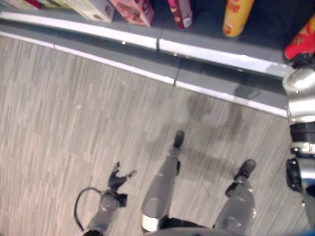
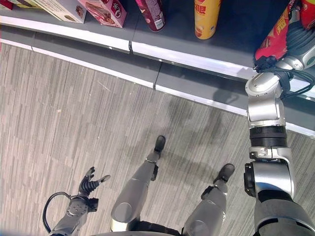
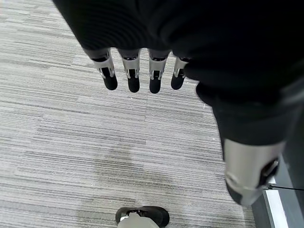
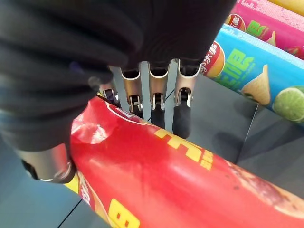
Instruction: Put the goods on the table back onto the shelves and tidy them up.
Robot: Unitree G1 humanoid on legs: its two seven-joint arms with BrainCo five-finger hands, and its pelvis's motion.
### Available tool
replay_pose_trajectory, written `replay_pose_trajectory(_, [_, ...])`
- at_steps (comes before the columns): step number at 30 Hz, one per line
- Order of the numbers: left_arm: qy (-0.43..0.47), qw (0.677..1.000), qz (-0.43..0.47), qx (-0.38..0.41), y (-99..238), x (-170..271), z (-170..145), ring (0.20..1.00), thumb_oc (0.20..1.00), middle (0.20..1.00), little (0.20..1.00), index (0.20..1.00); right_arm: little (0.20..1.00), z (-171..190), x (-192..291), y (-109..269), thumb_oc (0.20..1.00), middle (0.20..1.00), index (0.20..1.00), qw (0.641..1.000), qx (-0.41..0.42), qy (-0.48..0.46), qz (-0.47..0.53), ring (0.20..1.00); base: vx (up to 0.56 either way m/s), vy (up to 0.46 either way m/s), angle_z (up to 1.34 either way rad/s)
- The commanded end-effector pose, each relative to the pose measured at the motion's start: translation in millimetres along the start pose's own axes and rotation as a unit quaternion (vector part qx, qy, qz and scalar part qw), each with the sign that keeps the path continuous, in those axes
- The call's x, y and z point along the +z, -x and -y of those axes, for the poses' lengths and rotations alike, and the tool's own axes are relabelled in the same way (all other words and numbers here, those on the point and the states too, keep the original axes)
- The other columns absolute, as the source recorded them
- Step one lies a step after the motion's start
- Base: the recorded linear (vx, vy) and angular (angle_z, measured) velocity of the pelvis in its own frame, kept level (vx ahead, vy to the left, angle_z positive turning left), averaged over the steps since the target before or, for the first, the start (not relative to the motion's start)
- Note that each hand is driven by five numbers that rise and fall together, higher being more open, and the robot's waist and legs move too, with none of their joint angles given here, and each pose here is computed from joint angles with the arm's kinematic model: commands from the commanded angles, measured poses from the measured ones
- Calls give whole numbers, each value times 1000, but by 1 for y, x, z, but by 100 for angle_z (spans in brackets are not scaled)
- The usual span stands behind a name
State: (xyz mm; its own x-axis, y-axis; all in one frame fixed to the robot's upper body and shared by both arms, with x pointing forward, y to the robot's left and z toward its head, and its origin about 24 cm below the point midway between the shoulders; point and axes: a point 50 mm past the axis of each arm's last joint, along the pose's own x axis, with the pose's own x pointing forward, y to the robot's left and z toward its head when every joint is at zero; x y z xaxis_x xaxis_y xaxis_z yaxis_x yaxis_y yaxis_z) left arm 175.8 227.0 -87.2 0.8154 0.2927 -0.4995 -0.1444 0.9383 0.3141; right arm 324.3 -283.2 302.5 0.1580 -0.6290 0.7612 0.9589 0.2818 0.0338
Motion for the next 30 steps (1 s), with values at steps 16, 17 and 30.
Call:
replay_pose_trajectory(16, [-35,999,33,0,-4,12,-1,1000,1000,1000,1000,1000,200,23,37,-50,200,200,200,994,-69,-8,88,200,0,0,0])
replay_pose_trajectory(17, [-34,999,34,0,-4,13,-1,1000,1000,1000,1000,1000,200,24,37,-49,200,200,200,993,-71,-8,91,200,0,0,0])
replay_pose_trajectory(30, [-38,999,30,13,-4,11,-6,1000,1000,1000,1000,1000,1000,19,37,-40,1000,1000,1000,992,-76,9,98,1000,-26,-1,-2])
